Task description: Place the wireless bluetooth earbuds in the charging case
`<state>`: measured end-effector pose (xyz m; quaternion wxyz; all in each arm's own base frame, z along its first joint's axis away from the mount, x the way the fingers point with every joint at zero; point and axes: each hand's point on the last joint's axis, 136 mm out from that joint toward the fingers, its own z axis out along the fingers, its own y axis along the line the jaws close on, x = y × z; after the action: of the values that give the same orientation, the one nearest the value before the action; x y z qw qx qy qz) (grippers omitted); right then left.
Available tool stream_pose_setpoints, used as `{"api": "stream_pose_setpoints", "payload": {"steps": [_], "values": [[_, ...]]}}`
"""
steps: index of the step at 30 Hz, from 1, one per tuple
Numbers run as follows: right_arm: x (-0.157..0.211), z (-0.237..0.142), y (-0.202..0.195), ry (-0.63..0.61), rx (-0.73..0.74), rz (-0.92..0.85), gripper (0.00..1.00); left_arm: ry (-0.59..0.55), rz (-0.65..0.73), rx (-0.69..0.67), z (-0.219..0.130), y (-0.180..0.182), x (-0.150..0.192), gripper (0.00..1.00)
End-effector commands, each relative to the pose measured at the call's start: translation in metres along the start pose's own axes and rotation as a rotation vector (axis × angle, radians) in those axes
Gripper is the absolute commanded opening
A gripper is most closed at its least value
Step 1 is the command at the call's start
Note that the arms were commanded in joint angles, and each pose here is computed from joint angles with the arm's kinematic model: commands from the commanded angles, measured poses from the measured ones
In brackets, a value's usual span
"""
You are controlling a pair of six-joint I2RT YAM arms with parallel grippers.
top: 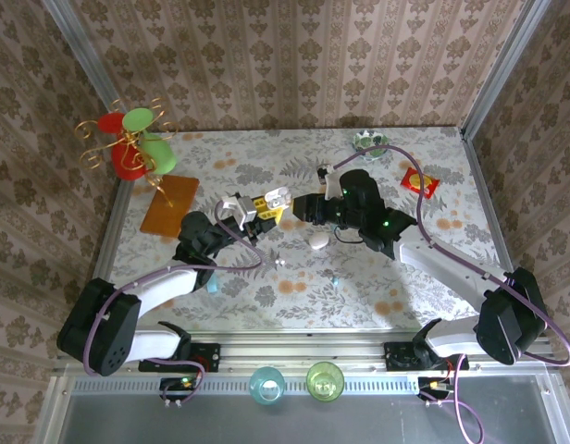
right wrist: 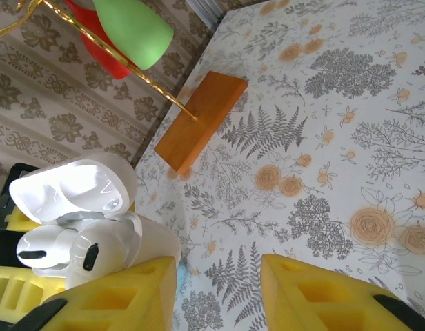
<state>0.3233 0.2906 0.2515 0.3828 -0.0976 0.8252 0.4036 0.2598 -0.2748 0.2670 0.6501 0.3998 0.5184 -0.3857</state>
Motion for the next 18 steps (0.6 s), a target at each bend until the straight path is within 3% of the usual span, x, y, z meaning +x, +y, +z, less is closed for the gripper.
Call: {"api": "stream_pose_setpoints", "payload": {"steps": [1, 8, 18], "values": [[-0.006, 0.001, 0.027, 0.012, -0.079, -0.051, 0.4, -0.02, 0.017, 0.004, 0.005, 0.004, -0.007, 0.0], [-0.001, 0.003, 0.031, 0.07, -0.076, -0.064, 0.42, 0.006, 0.027, 0.001, 0.006, 0.005, 0.001, 0.0], [0.017, 0.011, 0.012, 0.264, 0.069, -0.08, 0.42, 0.051, 0.048, 0.001, 0.007, 0.006, 0.01, 0.0]]}}
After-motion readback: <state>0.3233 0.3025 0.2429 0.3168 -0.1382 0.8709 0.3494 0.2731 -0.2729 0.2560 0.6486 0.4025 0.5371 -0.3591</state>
